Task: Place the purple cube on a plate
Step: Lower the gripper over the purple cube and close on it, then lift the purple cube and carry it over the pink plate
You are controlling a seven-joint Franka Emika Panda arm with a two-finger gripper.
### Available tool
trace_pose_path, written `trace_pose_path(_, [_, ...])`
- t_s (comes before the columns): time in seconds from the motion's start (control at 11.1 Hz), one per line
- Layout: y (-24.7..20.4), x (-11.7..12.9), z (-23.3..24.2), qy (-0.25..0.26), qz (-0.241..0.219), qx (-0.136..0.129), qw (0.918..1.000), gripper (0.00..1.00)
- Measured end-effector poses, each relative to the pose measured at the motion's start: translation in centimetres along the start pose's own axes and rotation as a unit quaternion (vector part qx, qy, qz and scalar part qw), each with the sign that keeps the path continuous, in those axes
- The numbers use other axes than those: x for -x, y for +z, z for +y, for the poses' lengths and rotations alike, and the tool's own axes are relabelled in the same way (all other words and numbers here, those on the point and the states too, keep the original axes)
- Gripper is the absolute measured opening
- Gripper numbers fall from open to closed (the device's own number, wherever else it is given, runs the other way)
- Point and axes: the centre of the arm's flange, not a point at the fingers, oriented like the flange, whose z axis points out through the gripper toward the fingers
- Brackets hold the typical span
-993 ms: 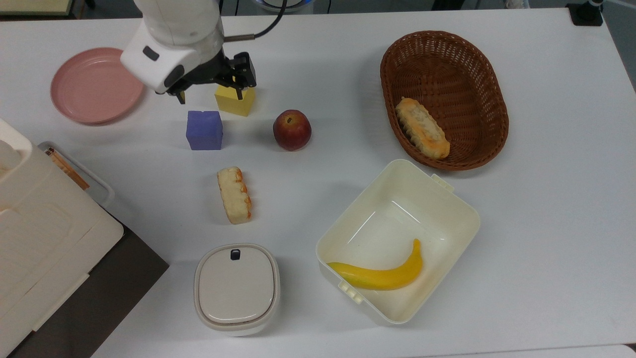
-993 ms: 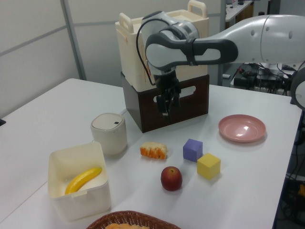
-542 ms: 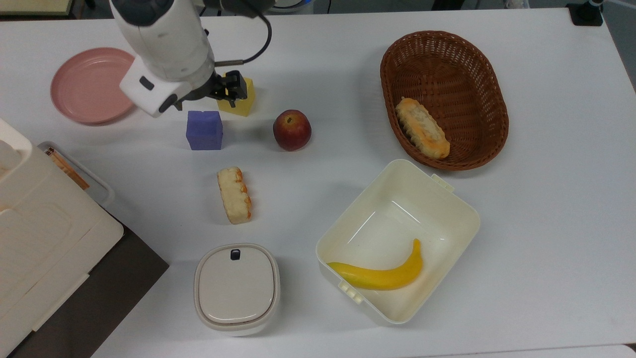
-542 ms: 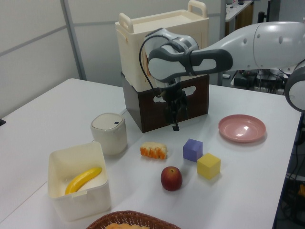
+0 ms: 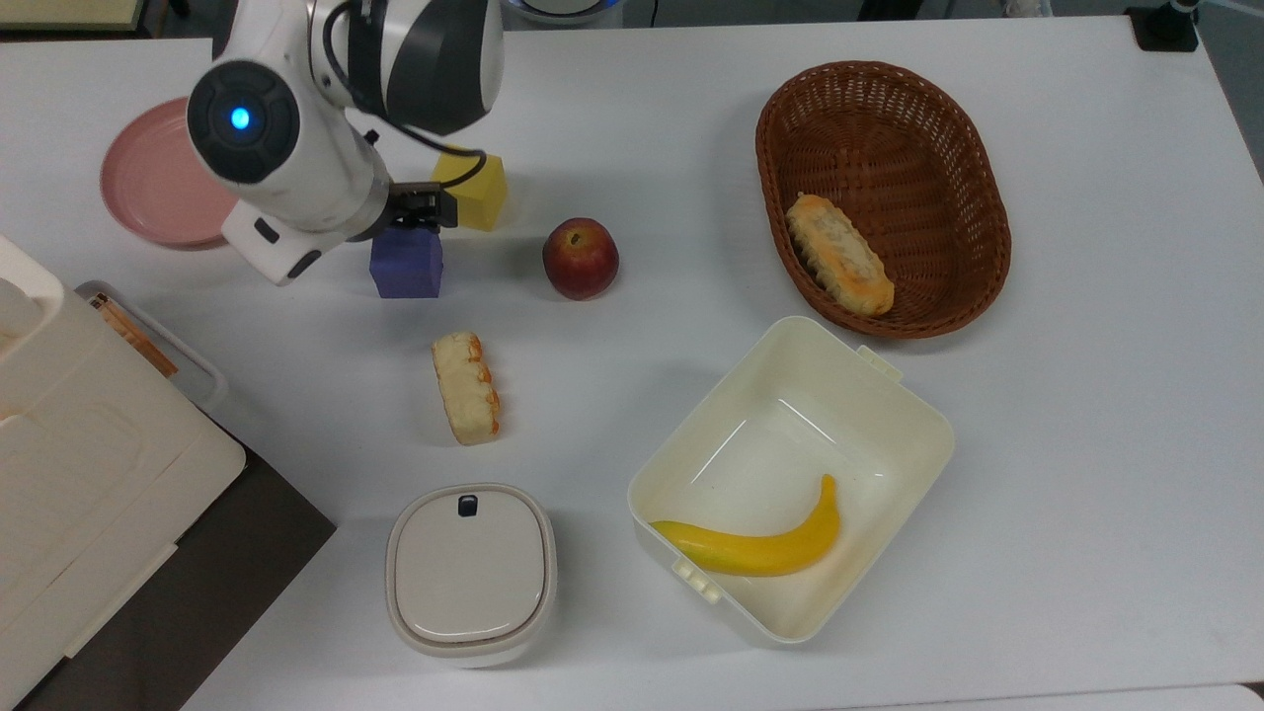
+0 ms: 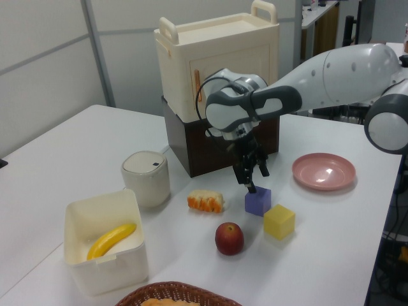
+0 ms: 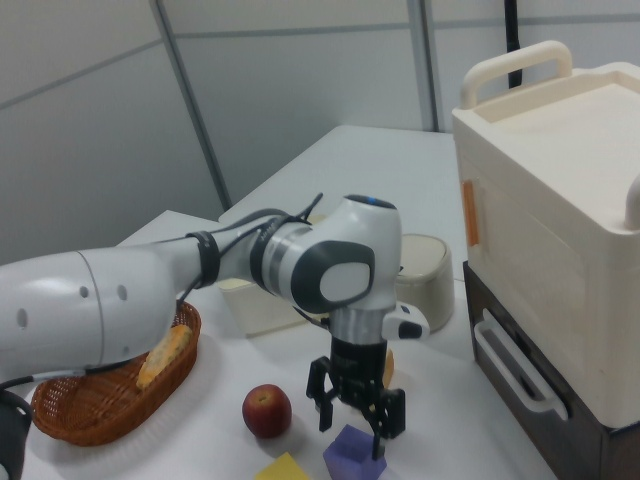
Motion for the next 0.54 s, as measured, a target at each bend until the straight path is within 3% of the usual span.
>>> trace_pose_path(0.27, [2.7, -1.2, 0.1, -0.001, -0.024, -0.001, 0.9997, 1.0])
trace_pose_path(0.54, [3.6, -2.1, -0.4, -0.004, -0.017, 0.003, 0.9998, 1.0])
